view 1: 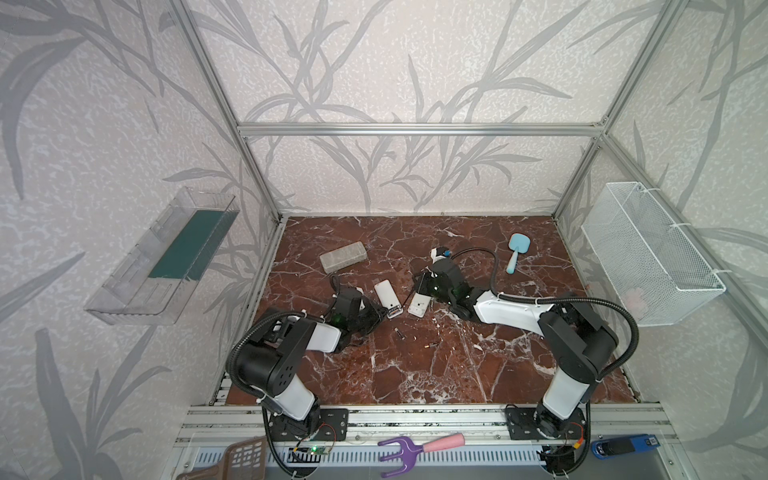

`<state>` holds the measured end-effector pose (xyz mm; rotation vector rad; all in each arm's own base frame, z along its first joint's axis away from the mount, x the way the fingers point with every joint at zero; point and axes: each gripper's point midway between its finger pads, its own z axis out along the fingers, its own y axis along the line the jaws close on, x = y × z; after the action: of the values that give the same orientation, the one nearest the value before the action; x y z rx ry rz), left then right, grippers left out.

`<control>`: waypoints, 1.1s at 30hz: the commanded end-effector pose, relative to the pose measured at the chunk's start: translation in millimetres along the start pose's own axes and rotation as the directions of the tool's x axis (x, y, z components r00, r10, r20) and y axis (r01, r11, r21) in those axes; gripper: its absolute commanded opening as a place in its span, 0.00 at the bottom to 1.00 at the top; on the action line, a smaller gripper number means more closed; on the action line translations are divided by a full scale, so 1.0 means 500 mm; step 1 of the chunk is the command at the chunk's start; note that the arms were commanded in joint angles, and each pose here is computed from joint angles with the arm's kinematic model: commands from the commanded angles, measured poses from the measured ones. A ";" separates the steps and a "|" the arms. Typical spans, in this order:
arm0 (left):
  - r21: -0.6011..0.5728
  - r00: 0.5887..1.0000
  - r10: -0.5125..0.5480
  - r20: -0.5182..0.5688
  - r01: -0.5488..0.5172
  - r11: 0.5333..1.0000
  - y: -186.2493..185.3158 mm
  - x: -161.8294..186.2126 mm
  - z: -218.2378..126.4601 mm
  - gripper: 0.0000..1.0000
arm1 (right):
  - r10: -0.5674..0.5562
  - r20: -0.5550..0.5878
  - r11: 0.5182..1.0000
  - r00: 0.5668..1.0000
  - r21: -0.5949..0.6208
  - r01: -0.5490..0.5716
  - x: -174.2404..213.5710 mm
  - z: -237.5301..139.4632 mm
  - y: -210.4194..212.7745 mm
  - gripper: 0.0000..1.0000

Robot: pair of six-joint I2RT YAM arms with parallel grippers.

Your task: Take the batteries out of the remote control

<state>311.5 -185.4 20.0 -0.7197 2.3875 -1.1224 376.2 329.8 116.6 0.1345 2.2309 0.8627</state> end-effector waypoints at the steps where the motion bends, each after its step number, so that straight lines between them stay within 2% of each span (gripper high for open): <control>1: -0.146 0.997 -0.035 -0.064 0.025 0.989 0.069 0.047 0.008 0.21 | -0.051 -0.072 0.997 0.996 -0.053 0.047 0.054 0.004 0.032 0.00; 9: -0.169 0.998 -0.014 -0.064 0.003 0.986 0.067 0.051 0.007 0.20 | -0.246 -0.072 0.969 0.967 0.004 0.246 0.066 -0.007 0.062 0.00; 12: -0.172 0.998 -0.008 -0.066 -0.003 0.985 0.065 0.054 0.009 0.20 | -0.349 -0.079 0.936 0.934 0.017 0.351 0.075 -0.010 0.079 0.00; 17: -0.179 0.998 -0.002 -0.069 -0.011 0.984 0.065 0.058 0.011 0.20 | -0.461 -0.120 0.883 0.879 0.037 0.468 0.108 -0.005 0.099 0.00; 25: -0.189 0.997 -0.006 -0.070 -0.008 0.982 0.070 0.063 0.009 0.20 | -0.547 -0.165 0.820 0.820 0.090 0.565 0.156 0.000 0.093 0.00; 28: -0.193 0.997 -0.008 -0.073 -0.006 0.981 0.071 0.068 0.006 0.20 | -0.544 -0.139 0.823 0.827 0.106 0.559 0.158 -0.004 0.092 0.00; 33: -0.189 0.997 -0.023 -0.076 0.008 0.982 0.071 0.082 0.001 0.20 | -0.461 -0.046 0.878 0.886 0.119 0.463 0.132 -0.020 0.097 0.00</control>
<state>313.1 -190.7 20.7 -0.7149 2.3916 -1.0139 333.8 381.4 133.1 -0.3685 2.1327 0.3955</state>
